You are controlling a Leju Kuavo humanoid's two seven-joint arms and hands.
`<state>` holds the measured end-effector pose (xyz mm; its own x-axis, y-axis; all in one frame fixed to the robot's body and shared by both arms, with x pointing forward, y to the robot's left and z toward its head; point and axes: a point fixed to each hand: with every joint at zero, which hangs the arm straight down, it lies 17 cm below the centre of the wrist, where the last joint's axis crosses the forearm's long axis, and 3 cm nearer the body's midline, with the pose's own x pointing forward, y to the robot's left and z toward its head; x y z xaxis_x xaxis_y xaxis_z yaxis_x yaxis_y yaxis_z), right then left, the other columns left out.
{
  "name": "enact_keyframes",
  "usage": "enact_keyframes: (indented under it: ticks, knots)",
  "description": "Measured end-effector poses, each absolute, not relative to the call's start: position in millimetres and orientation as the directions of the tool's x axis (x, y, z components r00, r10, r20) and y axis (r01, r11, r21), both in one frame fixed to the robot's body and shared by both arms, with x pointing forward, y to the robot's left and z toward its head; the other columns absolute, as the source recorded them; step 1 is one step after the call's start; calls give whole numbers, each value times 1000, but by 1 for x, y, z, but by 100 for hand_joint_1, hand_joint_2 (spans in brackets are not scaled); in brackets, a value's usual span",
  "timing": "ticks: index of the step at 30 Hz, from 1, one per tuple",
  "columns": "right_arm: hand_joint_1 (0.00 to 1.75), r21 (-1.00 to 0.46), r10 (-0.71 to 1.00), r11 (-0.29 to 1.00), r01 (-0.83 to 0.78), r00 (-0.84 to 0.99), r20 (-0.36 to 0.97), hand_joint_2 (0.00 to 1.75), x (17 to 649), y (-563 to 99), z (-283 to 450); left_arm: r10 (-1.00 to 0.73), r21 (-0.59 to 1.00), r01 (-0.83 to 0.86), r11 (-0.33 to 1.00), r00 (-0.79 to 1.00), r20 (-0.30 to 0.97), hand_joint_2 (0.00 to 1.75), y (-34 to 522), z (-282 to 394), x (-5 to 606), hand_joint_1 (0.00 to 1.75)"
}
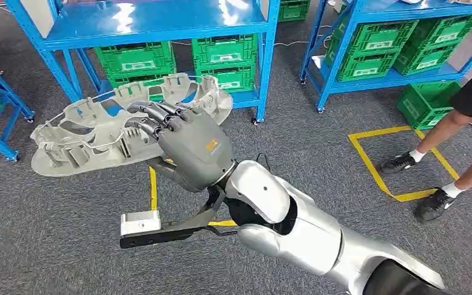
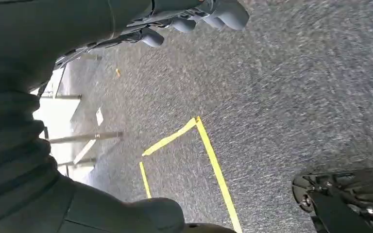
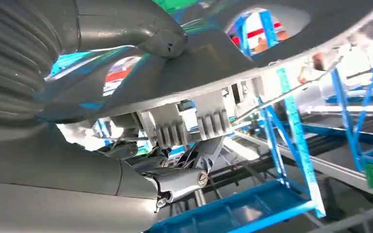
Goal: Take the parts from the cabinet and place them on the table.
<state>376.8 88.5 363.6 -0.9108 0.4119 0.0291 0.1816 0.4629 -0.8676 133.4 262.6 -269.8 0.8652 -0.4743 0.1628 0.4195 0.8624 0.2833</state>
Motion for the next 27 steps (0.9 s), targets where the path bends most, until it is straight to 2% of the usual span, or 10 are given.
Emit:
enact_keyframes:
  ticks: [27]
  knots:
    - [175,-873,412,445,199,-911,2,175,376,89,366,-472,287,416,863,866,166,175,265,-269,137,0]
